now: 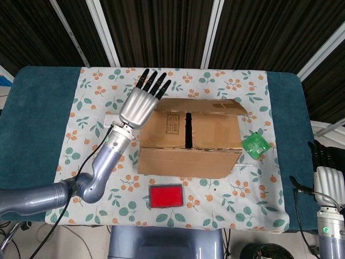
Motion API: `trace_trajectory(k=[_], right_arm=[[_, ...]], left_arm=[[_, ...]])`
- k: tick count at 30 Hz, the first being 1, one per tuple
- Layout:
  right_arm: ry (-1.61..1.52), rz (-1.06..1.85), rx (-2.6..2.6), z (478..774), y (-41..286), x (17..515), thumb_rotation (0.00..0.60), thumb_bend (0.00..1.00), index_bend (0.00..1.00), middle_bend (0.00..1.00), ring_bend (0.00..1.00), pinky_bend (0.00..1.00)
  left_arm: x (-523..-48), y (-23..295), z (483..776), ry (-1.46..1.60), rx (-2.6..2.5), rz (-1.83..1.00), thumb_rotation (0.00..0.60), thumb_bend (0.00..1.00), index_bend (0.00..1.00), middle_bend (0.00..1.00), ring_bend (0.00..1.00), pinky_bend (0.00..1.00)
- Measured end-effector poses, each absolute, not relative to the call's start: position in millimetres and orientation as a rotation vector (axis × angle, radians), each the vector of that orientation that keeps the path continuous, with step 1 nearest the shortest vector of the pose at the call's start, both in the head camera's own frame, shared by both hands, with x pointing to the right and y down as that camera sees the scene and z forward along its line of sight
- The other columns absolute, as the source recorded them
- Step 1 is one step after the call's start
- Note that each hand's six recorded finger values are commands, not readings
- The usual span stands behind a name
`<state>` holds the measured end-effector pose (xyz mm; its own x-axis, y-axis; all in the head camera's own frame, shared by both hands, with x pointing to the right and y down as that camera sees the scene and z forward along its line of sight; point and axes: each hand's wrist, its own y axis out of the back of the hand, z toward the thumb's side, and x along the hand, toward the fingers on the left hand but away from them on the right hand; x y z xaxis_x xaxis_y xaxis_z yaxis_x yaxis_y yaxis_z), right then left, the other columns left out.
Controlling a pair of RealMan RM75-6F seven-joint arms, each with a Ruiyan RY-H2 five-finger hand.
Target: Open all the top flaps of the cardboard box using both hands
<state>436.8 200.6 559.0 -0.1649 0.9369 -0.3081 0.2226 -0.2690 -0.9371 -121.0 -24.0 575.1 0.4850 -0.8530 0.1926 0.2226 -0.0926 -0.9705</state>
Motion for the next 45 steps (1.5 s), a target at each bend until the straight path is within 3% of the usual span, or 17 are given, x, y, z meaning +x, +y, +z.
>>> trace_trajectory(k=[10,19,25,32,38,45], right_arm=[[-1.378,1.503,-1.481,560.2,201.7,441.5,0.6,0.26,0.0,0.0,0.0,0.23],[-1.408,1.523,-1.472,560.9,204.7,448.2,0.6,0.26,0.0,0.0,0.0,0.23],[-1.414,1.532,-1.463,561.2,206.3,452.0,0.6,0.26,0.0,0.0,0.0,0.23],[-1.419,1.537,-1.476,563.8,206.8,452.6,0.6,0.26,0.0,0.0,0.0,0.23],[-1.418,1.539,-1.496,566.3,206.3,450.1,0.6,0.26,0.0,0.0,0.0,0.23],[-1.426,1.536,-1.514,567.3,203.4,448.0,0.6,0.26,0.0,0.0,0.0,0.23]], left_arm=[[-123.1,-84.8,568.5,0.635,-1.219,-1.04,0.6,0.32,0.0,0.0,0.0,0.0],[-134.3,-129.1,588.0,0.609,-1.102,-1.151,0.6,0.32,0.0,0.0,0.0,0.0],[-135.8,-144.1,609.8,0.582,-1.07,-1.227,0.6,0.32,0.0,0.0,0.0,0.0],[-121.0,-136.7,623.6,0.588,-1.145,-1.201,0.6,0.34,0.0,0.0,0.0,0.0],[-107.2,-121.9,621.1,0.561,-1.266,-1.117,0.6,0.64,0.0,0.01,0.0,0.13],[-80.5,-88.8,597.9,0.403,-1.489,-0.956,0.6,0.94,0.03,0.11,0.07,0.24]])
